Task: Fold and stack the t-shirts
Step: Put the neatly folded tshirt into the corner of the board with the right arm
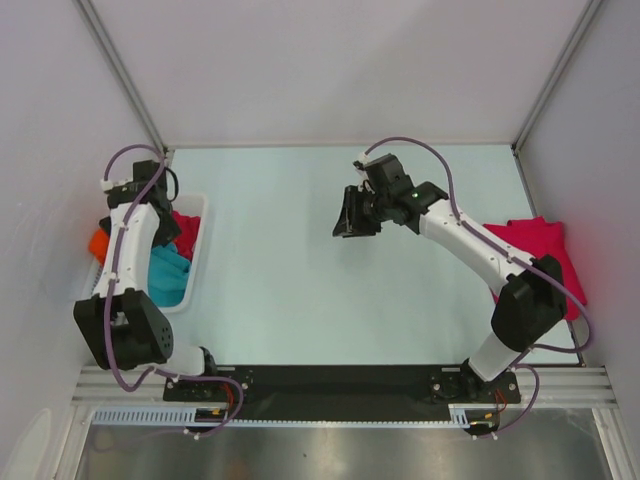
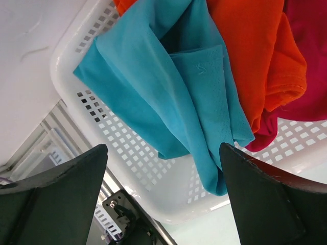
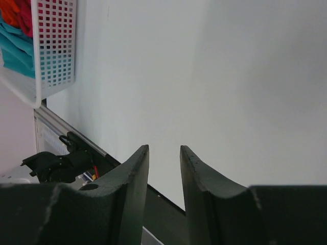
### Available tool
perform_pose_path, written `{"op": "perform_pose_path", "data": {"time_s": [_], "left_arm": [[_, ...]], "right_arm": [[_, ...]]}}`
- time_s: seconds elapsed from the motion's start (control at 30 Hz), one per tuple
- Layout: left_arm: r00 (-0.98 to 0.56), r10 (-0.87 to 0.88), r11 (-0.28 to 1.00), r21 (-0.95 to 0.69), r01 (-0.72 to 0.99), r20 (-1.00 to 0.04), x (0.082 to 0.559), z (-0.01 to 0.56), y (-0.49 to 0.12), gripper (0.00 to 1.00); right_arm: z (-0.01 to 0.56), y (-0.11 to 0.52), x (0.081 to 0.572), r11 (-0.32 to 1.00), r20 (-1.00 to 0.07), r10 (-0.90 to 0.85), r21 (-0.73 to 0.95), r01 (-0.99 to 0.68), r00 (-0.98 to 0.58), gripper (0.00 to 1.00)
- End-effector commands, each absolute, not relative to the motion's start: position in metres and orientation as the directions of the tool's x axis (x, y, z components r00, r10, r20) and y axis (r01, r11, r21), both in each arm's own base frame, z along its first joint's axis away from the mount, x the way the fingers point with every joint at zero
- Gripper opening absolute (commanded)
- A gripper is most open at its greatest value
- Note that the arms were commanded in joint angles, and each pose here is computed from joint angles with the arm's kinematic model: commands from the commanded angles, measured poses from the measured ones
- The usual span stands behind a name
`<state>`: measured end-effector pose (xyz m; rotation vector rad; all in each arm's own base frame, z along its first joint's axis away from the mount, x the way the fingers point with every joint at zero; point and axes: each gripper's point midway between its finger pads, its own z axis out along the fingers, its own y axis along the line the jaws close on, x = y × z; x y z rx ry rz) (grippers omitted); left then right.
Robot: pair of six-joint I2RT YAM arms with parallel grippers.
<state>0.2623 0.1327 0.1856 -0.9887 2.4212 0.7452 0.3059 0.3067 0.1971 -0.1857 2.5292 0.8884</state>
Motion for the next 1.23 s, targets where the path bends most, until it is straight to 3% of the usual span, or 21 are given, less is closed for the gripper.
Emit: {"op": "perform_pose_path", "data": {"time_s": [0.0,0.1,0.2,0.6,0.87,1.1,1.2], "left_arm": [[-0.628,-0.506,0.641,0.23,-0.733,-0.591,0.27,0.189,0.125,0.95],[-0.647,-0.507,0.672,0.209,-0.71,-0.569,0.266,0.181,0.117,0.95],[-0.659,-0.515,0.76,0.064,-0.647,-0.549,0.268,0.174,0.085,0.93],[-0.721,-0.493,0.838,-0.043,-0.544,-0.487,0.261,0.149,0.042,0.93],[-0.726,-0.366,0.922,-0.119,-0.369,-0.582,0.274,0.188,0.009,0.93],[-0.722,-0.262,0.962,-0.111,-0.25,-0.64,0.283,0.207,-0.02,0.93],[-0.711,-0.233,0.97,-0.101,-0.223,-0.663,0.284,0.214,-0.027,0.93]], "right_arm": [[0.2,0.31,0.296,0.761,-0.451,0.001,0.58,-0.292,-0.892,0.36],[0.193,0.316,0.29,0.763,-0.441,-0.011,0.576,-0.293,-0.897,0.35],[0.184,0.318,0.286,0.774,-0.441,-0.021,0.56,-0.294,-0.897,0.35],[0.17,0.305,0.285,0.822,-0.446,0.007,0.513,-0.249,-0.895,0.34],[0.158,0.274,0.292,0.906,-0.448,0.034,0.392,-0.162,-0.893,0.28],[0.169,0.264,0.298,0.906,-0.491,0.094,0.403,-0.13,-0.866,0.07],[0.176,0.259,0.302,0.914,-0.516,0.116,0.391,-0.113,-0.849,0.12]]}}
